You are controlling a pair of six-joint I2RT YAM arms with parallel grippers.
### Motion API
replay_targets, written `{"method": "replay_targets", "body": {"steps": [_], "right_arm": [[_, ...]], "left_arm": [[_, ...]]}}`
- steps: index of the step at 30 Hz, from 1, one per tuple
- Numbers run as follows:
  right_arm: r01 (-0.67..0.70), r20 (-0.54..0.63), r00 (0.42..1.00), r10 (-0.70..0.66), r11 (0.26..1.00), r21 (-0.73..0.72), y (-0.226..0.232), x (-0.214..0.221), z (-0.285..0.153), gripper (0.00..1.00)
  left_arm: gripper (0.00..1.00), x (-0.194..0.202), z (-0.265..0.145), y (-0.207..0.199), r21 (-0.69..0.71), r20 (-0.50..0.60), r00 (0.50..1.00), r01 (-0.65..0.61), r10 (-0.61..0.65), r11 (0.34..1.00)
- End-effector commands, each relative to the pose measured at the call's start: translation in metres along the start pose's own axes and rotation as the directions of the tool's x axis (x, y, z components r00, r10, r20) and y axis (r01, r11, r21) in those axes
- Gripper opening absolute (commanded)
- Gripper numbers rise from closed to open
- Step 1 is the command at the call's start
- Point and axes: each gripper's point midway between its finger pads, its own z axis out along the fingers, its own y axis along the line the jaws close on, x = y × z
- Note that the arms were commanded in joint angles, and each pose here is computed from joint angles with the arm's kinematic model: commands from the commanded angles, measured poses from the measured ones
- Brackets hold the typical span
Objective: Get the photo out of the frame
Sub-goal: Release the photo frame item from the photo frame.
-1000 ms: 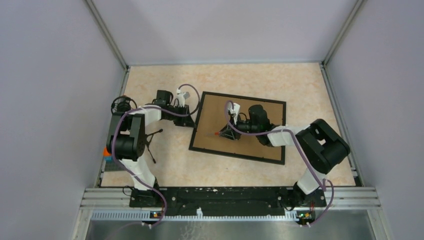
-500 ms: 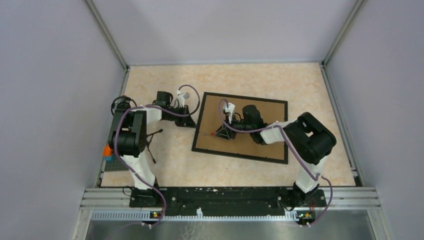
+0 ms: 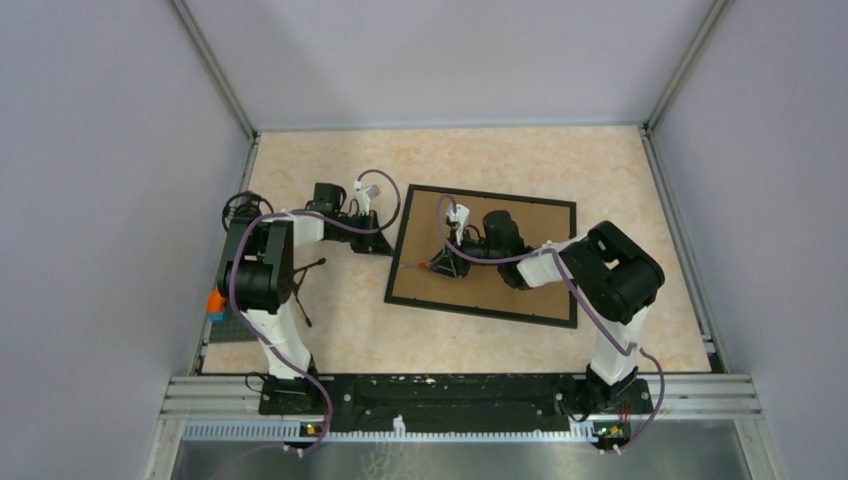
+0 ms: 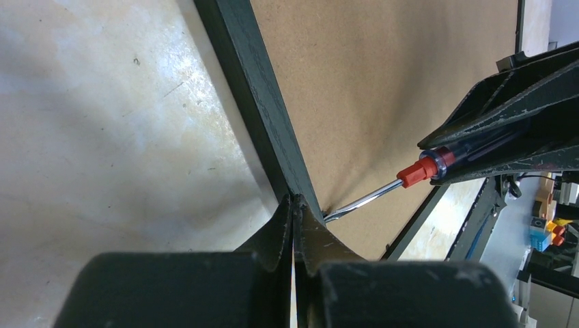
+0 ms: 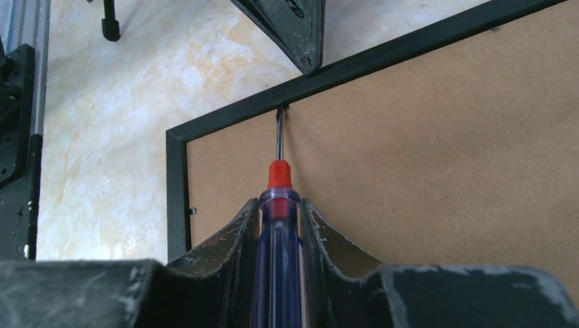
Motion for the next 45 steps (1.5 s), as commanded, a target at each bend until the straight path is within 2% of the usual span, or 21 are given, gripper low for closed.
{"method": "replay_targets", "body": {"steps": [1, 12, 21, 31, 45], "right_arm": [[-0.004, 0.022, 1.0, 0.004, 1.0, 0.024, -0.007, -0.007, 0.011, 0.0], [-0.031, 0.002, 1.0, 0.031, 0.999, 0.042, -0.01, -0.025, 0.015, 0.0], [-0.033, -0.044, 0.998, 0.035, 0.998, 0.056, 0.011, -0.04, 0.024, 0.0], [-0.064, -0.037, 0.997, 0.068, 0.994, 0.092, 0.035, -0.067, 0.034, 0.0], [-0.123, -0.062, 0.989, 0.132, 0.983, 0.132, 0.051, -0.084, 0.056, 0.0]], "left_arm": [[0.0, 0.006, 0.008, -0.002, 0.04, -0.018, 0.999, -0.038, 0.038, 0.998], [0.0, 0.02, 0.019, -0.012, 0.056, -0.066, 0.995, -0.071, 0.075, 0.996], [0.0, 0.035, 0.025, -0.016, 0.087, -0.091, 0.995, -0.018, 0.026, 0.996], [0.0, 0.05, 0.026, -0.024, 0.123, -0.103, 0.993, 0.063, -0.05, 0.99], [0.0, 0.058, 0.03, -0.033, 0.146, -0.114, 0.992, 0.075, -0.059, 0.986]]}}
